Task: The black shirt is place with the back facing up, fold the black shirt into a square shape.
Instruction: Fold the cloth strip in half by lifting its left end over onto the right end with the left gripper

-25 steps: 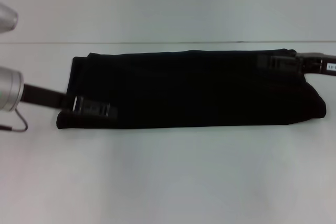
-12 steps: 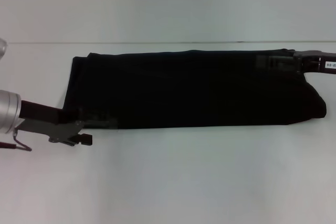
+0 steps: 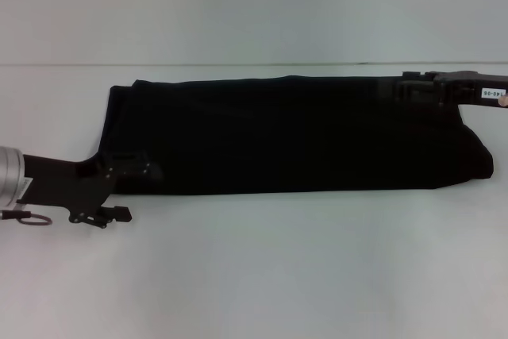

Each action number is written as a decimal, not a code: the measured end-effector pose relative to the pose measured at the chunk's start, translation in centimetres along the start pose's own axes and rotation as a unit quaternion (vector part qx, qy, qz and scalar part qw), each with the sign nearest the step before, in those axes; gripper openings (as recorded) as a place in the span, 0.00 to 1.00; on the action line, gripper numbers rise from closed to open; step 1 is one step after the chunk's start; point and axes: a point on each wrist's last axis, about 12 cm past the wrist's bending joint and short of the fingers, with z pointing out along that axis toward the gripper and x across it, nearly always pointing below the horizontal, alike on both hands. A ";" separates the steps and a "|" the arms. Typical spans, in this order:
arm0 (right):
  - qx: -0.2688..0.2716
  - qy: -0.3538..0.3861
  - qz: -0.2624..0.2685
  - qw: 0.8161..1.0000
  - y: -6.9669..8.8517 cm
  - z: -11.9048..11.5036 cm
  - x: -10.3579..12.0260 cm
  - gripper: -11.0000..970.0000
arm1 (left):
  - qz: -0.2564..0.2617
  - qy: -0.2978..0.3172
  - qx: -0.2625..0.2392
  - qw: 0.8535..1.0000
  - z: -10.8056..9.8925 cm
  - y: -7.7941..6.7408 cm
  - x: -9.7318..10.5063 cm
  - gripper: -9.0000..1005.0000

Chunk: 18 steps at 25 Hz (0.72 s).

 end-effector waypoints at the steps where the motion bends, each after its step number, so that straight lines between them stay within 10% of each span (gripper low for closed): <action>1: 0.002 -0.001 0.000 1.000 0.0 0.0 0.0 0.86 | -0.008 -0.001 0.000 1.000 0.1 0.1 0.0 0.96; 18: 0.009 -0.004 -0.004 1.000 0.2 1.1 -0.3 0.86 | -0.076 -0.059 -0.004 0.995 0.5 1.1 -1.0 0.96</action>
